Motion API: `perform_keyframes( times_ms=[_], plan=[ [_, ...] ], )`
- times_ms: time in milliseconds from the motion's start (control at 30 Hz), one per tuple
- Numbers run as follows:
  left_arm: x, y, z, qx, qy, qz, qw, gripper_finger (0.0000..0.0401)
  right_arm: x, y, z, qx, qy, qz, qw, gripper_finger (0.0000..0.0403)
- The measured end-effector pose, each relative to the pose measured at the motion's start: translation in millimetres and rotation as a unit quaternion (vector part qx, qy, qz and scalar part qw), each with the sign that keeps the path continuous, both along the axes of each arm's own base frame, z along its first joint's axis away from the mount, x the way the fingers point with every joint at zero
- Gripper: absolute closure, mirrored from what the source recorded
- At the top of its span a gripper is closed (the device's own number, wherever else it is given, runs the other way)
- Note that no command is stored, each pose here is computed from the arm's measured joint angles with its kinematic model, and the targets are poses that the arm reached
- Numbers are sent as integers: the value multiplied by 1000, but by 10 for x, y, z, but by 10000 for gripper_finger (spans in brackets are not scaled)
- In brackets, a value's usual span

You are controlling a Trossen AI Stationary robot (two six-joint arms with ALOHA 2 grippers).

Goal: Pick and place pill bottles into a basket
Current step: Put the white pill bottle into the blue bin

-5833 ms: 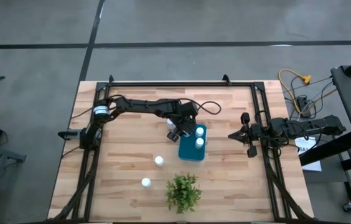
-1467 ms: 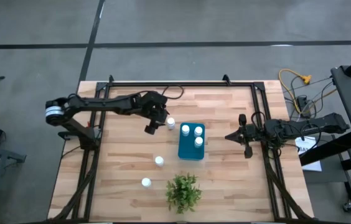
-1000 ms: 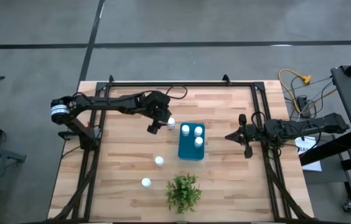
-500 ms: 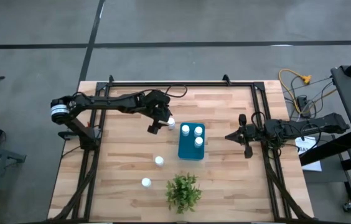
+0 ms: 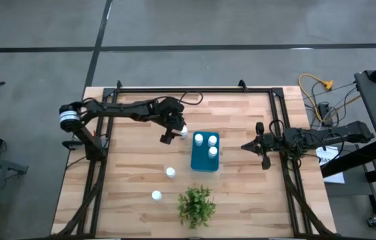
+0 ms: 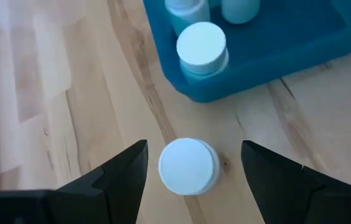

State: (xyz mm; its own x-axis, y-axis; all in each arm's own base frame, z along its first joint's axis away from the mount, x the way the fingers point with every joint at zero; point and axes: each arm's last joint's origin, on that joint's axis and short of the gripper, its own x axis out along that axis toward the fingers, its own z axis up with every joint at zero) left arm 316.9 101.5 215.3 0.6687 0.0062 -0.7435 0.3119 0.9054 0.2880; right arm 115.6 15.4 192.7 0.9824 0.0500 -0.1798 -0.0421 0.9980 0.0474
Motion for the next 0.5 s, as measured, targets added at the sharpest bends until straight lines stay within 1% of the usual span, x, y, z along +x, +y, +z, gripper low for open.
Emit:
perform_keyframes(
  times_ms=[367, 500],
  plan=[
    [70, 50, -182, -1, 20, 7, 1000, 161, 0, 0, -1, 0, 1, 0, 1000, 394],
    [83, 72, -195, 5, 17, 12, 1000, 161, 0, 0, -1, 0, 1, 0, 1000, 394]
  ],
)
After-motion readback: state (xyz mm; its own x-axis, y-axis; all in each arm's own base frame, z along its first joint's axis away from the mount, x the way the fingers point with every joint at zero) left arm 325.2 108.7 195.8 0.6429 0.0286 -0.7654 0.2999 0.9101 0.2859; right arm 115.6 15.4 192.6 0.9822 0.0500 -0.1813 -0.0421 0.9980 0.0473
